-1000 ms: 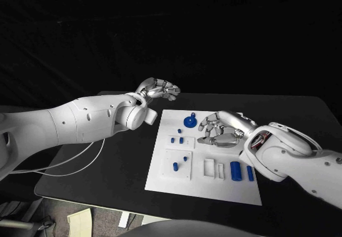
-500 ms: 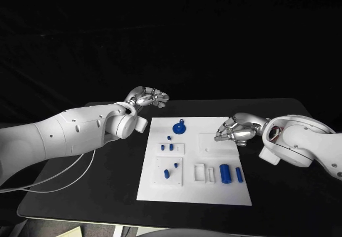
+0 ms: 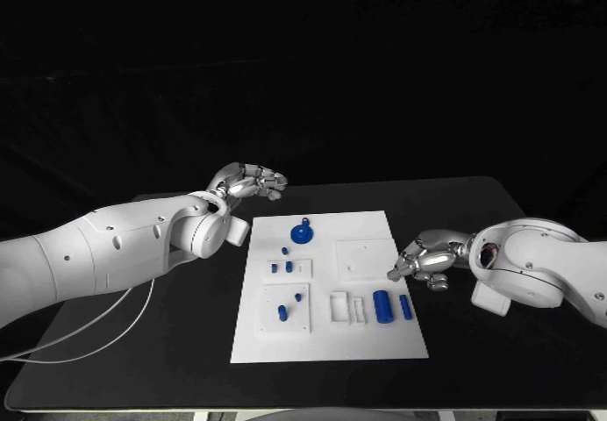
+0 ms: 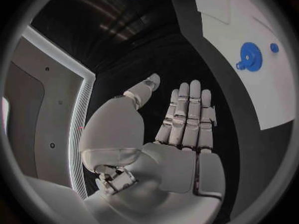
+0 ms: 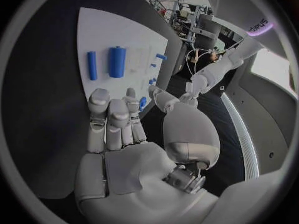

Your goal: Assemble the parts on the task board

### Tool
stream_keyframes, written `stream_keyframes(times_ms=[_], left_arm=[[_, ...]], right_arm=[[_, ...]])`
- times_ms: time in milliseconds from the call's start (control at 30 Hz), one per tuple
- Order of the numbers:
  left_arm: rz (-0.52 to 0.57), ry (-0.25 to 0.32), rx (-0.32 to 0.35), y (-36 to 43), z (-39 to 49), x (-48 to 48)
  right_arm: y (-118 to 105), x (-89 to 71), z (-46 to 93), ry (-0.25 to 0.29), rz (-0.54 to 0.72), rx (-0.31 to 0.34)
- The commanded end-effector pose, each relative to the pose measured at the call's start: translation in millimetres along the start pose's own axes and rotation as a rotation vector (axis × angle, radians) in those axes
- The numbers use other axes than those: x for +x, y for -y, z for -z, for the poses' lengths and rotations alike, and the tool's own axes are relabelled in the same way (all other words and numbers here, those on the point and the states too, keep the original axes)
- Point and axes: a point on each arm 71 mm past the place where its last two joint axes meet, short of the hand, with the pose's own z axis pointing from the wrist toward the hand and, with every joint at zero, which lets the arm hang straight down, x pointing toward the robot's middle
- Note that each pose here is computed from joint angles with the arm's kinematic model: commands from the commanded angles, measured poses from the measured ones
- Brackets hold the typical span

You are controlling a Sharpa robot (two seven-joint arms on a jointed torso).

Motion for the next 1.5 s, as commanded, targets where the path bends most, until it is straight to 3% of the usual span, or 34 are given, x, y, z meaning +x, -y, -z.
stream_keyframes(times_ms=[33,200,533,767,1167,1500], left_arm=[[0.015,-0.021,-0.001,-3.0,3.3,3.8],[0.027,-0.030,-0.026,-15.4,9.0,7.6],[0.039,-0.051,-0.057,-30.5,20.1,11.3],[0.049,-0.077,-0.064,-31.7,26.0,13.9],[0.055,-0.091,-0.074,-32.1,28.4,16.0],[0.056,-0.095,-0.075,-32.1,29.0,16.9]], right_arm=[[8,-1.2,-1.0,0.066,-0.061,0.131],[15,13.8,-6.6,0.036,-0.010,0.192],[13,32.6,-19.2,-0.001,0.112,0.214],[7,39.3,-26.4,-0.005,0.155,0.205],[0,45.3,-36.2,-0.035,0.218,0.206],[1,60.8,-47.0,-0.075,0.240,0.212]])
